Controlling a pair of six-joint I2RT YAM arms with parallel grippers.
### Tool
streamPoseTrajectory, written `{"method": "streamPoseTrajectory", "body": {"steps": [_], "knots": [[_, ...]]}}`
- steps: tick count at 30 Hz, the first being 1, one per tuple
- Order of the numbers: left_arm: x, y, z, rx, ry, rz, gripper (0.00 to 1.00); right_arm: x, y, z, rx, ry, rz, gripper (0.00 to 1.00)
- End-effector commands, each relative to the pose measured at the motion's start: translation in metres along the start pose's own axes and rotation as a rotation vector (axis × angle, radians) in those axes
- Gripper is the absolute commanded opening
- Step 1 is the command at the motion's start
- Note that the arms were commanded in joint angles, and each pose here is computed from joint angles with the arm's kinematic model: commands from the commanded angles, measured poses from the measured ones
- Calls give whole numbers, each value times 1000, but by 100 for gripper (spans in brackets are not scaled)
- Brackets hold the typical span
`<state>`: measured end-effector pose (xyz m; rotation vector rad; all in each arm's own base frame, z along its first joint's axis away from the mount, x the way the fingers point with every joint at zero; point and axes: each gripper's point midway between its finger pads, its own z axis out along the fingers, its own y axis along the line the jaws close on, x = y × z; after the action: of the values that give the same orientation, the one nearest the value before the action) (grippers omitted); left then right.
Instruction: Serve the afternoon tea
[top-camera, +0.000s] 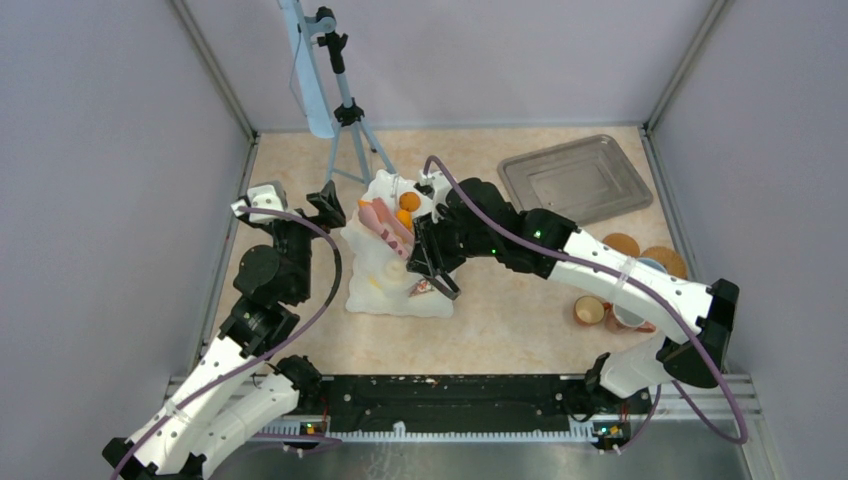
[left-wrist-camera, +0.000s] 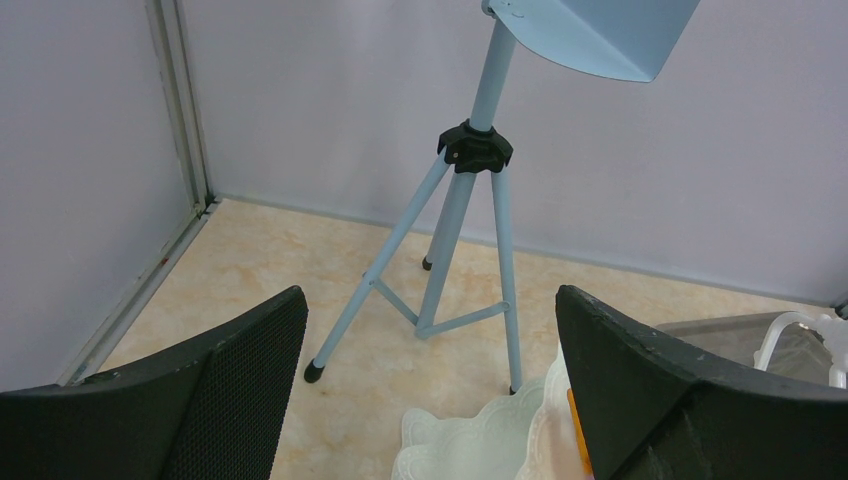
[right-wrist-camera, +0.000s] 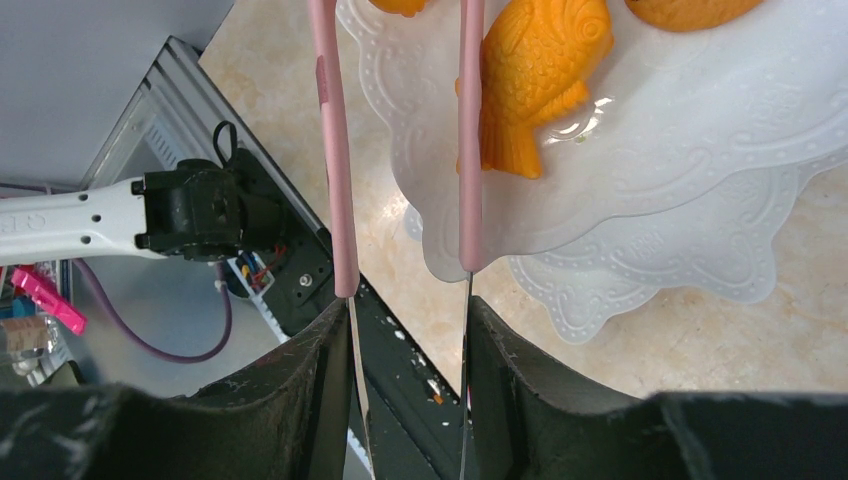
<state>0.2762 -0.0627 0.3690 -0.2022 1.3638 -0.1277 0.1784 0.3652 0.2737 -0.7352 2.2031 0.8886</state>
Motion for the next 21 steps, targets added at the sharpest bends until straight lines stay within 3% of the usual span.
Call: {"method": "streamPoseTrajectory", "body": {"steps": [1,12,21], "knots": [[-12,-2,2,9,-37,-19,99,-23,13,-9,-15,-71,-39,37],[-12,-3,2,15,-37,-22,99,-24,19,-10,-45,-90,-70,47],[-12,-4,2,18,-37,-20,99,-24,19,-12,-44,-93,-81,48]]}}
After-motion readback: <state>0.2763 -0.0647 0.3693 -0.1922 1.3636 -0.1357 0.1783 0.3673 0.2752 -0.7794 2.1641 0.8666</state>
